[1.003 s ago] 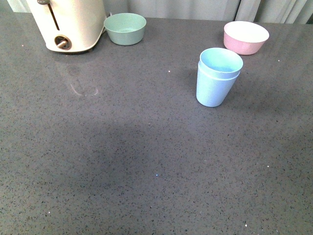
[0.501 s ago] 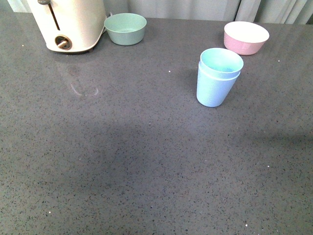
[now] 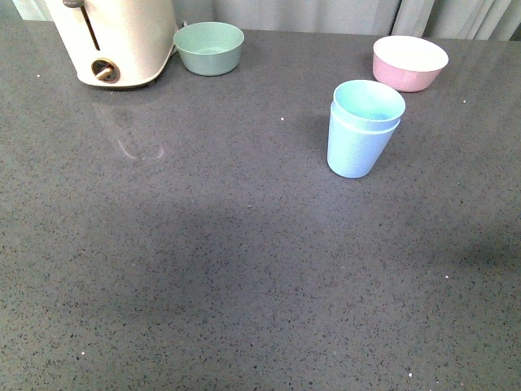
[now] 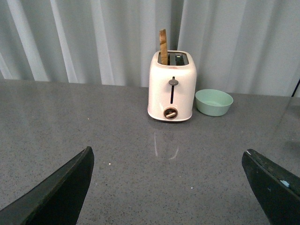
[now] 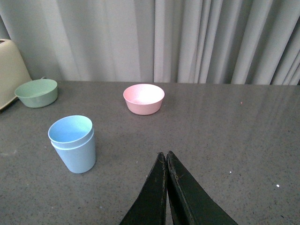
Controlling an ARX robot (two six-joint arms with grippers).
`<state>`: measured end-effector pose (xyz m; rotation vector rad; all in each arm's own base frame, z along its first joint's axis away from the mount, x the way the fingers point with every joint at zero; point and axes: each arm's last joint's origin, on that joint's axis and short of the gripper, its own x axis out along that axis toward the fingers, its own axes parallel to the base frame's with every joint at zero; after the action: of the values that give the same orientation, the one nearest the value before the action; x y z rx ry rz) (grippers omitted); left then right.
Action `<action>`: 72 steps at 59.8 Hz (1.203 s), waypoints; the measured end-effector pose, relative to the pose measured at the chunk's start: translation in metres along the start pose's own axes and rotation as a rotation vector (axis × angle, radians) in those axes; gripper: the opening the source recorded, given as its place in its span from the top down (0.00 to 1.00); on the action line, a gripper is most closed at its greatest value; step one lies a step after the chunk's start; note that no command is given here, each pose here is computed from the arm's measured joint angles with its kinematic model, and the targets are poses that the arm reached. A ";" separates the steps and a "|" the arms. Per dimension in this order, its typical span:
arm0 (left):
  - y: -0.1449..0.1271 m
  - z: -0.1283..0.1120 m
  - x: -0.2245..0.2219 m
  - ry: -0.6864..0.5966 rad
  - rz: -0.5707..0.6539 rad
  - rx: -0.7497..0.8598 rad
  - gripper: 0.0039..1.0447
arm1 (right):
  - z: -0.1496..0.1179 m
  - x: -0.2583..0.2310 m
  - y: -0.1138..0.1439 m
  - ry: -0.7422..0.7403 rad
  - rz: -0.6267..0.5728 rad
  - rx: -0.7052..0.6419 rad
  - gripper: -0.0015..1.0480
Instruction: Stack blue cups with both arms
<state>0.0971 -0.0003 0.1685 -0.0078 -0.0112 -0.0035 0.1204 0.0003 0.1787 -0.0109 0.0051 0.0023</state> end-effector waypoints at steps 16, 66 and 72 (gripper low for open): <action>0.000 0.000 0.000 0.000 0.000 0.000 0.08 | -0.005 -0.006 0.000 -0.024 -0.001 0.000 0.98; 0.000 0.000 0.000 0.000 0.000 0.000 0.08 | -0.008 -0.024 0.000 -0.024 -0.001 0.000 0.98; 0.000 0.000 0.000 0.000 0.000 0.000 0.08 | -0.008 -0.024 0.000 -0.024 -0.001 0.000 0.84</action>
<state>0.0971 -0.0003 0.1685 -0.0075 -0.0112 -0.0035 0.0966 0.0002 0.1713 -0.0105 -0.0189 0.0018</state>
